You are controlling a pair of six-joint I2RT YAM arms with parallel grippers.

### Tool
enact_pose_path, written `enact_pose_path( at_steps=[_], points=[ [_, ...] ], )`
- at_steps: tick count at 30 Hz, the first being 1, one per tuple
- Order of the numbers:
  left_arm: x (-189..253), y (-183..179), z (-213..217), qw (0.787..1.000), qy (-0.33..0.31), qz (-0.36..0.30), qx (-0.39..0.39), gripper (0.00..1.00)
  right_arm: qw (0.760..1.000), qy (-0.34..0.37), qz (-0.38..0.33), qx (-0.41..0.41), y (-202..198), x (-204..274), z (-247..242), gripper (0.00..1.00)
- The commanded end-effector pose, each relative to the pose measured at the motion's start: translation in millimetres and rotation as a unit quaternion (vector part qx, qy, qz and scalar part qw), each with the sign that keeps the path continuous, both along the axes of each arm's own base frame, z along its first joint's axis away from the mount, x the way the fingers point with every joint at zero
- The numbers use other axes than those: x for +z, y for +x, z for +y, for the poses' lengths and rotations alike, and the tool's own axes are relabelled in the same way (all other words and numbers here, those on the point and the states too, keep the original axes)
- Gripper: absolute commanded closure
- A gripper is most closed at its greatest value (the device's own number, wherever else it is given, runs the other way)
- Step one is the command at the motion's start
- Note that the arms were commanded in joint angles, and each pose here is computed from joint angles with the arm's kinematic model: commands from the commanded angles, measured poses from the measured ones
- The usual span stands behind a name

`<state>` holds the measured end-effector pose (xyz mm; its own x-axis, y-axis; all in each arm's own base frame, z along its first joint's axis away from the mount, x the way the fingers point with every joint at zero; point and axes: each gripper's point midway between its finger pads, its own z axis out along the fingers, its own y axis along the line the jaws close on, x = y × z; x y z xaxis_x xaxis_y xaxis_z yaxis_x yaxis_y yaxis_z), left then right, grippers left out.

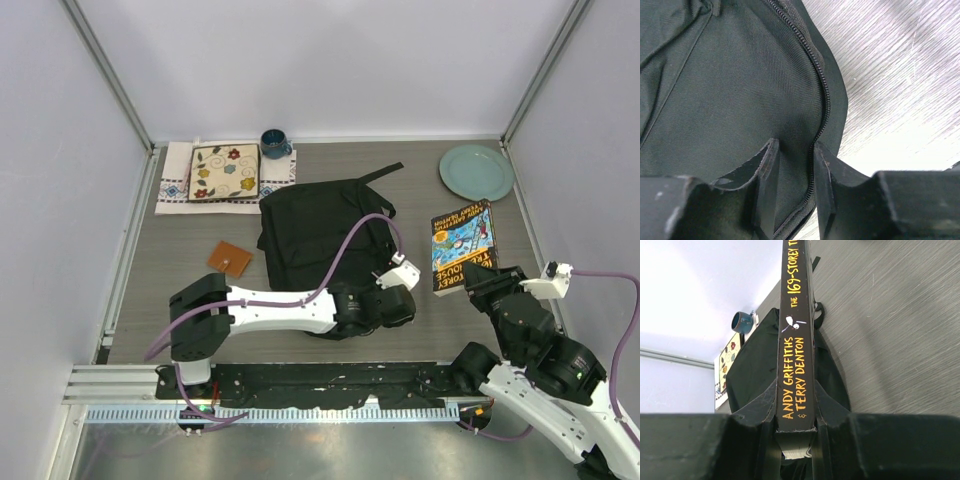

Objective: Pack the student bag
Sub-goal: Pick up the book from the center of the board, then place the book in the student bag.

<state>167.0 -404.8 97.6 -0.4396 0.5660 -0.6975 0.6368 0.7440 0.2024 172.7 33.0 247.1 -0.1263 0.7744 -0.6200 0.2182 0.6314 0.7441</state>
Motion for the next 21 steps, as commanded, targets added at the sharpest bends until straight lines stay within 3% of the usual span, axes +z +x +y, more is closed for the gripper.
enact_pose_path(
  at_steps=[1, 6, 8, 16, 21],
  points=[
    [47, 5, -3, 0.998, -0.056, -0.027, 0.010, 0.69, 0.999, 0.031, -0.032, -0.023, 5, 17, -4, 1.00],
    [61, 5, -1, 0.997, -0.075, -0.033, 0.009, 0.81, 0.999, 0.030, -0.026, -0.019, 6, 13, -1, 1.00],
    [65, 5, -2, 0.996, -0.082, -0.034, 0.007, 0.99, 0.999, 0.030, -0.026, -0.018, 6, 14, 0, 0.99],
    [73, 18, 15, 0.995, -0.068, -0.060, 0.038, 1.00, 0.999, 0.029, -0.011, 0.018, 5, 8, 14, 1.00],
    [104, 41, 40, 0.991, -0.089, -0.070, 0.078, 1.00, 0.995, 0.060, 0.012, 0.085, -13, -1, 32, 1.00]
  ],
)
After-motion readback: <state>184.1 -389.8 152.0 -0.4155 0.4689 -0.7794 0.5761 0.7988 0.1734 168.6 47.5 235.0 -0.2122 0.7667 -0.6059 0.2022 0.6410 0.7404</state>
